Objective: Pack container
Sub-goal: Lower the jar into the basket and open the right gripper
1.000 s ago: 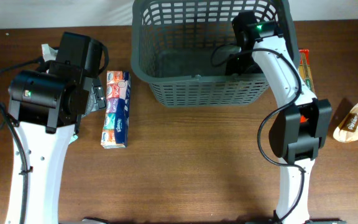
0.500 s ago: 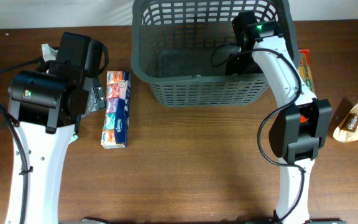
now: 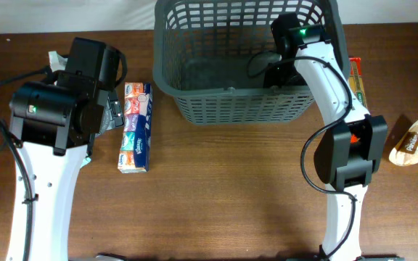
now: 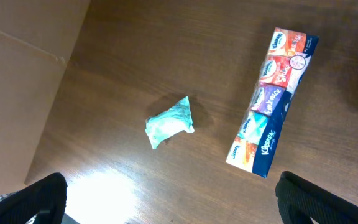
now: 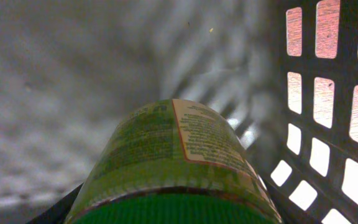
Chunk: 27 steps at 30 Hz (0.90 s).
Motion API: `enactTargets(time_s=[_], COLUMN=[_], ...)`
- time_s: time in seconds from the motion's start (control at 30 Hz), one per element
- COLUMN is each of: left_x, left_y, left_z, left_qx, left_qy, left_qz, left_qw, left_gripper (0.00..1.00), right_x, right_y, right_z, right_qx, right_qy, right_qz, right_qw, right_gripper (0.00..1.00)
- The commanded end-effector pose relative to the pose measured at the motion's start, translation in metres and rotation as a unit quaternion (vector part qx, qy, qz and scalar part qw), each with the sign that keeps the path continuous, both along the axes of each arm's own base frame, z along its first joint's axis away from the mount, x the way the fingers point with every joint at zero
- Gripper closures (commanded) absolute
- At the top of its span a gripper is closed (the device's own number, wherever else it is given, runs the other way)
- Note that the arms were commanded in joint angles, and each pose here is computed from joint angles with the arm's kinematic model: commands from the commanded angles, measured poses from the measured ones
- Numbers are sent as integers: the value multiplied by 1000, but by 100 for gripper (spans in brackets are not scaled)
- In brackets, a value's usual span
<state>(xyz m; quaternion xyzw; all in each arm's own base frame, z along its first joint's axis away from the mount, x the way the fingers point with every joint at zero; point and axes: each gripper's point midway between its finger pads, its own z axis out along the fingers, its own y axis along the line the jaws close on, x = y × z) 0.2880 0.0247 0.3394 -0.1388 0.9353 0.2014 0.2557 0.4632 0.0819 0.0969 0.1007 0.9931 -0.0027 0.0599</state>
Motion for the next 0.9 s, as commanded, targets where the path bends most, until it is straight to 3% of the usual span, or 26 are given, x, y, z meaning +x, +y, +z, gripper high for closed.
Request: enactTargets(time_s=[0.0,0.13,0.27,0.33,0.5,0.7,0.87], left_x=[-2,-2,-2,-2,-2,-2,-2], left_y=[2,2,2,2,2,2,2], left_z=[2,2,2,2,2,2,2], left_qx=[-5,-5,-5,-5,-5,-5,-5], left_qy=[-5,-5,-5,-5,-5,-5,-5], left_qz=[7,7,7,7,7,7,7], left_qw=[1000,1000,1000,1000,1000,1000,1000], left_gripper=[0,1,0,0,0,0,0], right_x=[-1,0,-1,-1,0,-1,-1], right_y=[-4,-5,-4,-4,-5,-4,-4], right_z=[-10,-10,-10,-10,-10,-10,-10], right_qx=[-14,-14,-14,-14,-14,-14,-14], right_qy=[11,10,11,10,10,10,10], right_qz=[-5,-5,-5,-5,-5,-5,-5], right_qw=[1000,1000,1000,1000,1000,1000,1000], right_gripper=[76,73,63,51,47,30,27])
